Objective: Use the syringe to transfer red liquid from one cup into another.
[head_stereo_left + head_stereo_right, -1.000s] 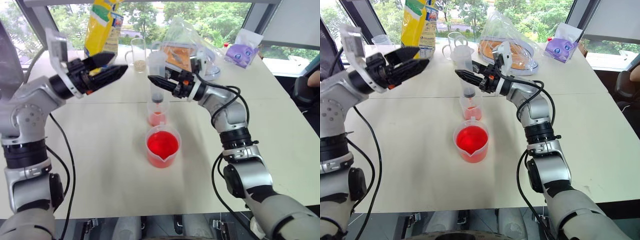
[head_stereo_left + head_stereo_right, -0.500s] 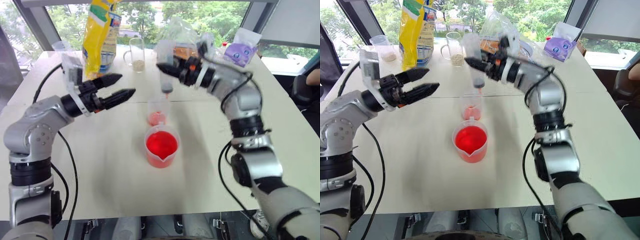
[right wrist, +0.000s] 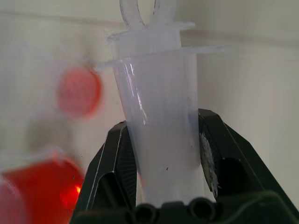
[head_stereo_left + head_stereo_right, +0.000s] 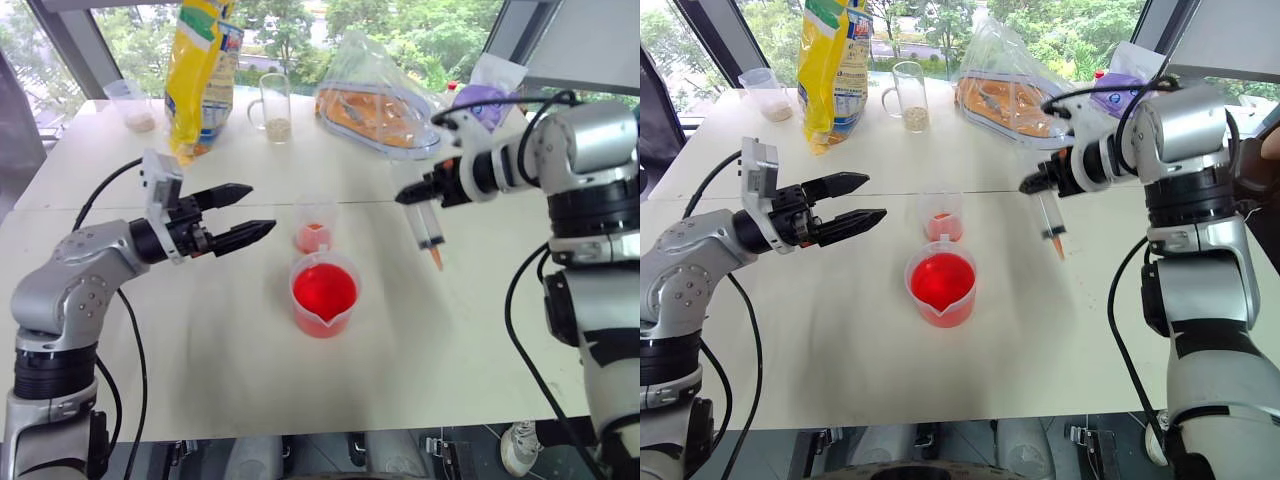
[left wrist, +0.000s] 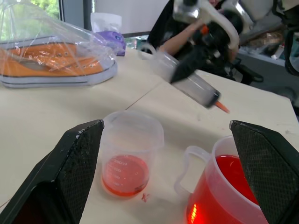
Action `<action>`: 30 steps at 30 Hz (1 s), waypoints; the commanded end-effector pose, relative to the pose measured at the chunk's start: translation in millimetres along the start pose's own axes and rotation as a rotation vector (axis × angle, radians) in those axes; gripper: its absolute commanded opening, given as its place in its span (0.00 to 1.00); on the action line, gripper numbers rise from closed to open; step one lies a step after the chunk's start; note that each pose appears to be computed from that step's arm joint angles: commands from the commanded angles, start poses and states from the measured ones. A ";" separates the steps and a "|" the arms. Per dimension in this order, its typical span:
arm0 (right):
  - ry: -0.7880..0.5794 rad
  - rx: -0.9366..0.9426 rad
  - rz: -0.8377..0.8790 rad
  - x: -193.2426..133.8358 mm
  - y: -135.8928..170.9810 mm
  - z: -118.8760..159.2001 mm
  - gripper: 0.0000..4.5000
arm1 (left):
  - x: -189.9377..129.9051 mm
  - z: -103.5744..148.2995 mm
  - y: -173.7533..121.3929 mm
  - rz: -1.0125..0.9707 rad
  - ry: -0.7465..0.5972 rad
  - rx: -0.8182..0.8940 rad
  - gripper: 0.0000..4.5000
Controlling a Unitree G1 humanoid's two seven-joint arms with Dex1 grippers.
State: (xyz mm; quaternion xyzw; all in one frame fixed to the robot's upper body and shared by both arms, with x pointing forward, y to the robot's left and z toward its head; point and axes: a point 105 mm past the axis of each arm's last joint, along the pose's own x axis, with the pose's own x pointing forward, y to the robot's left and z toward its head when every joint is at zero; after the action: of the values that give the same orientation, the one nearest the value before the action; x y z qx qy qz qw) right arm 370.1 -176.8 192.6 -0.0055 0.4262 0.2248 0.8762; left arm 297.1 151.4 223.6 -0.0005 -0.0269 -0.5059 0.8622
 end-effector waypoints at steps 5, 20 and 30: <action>0.070 0.022 -0.060 10.9 -16.8 -36.0 0.33 | -1.7 4.7 -9.5 -0.016 0.010 0.043 0.99; -0.076 -0.136 0.007 -17.6 11.5 -17.8 0.98 | -12.6 -1.1 -16.3 -0.033 0.077 0.018 1.00; -0.347 -0.533 0.250 -88.8 54.2 -23.9 0.98 | -28.0 4.4 -21.7 -0.020 0.120 0.014 1.00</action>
State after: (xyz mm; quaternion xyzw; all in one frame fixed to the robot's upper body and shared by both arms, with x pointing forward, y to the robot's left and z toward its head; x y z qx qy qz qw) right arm 292.1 -170.5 235.4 -0.1191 0.2430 0.4070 0.8724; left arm 270.9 164.7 213.4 0.0229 0.0409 -0.5105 0.8586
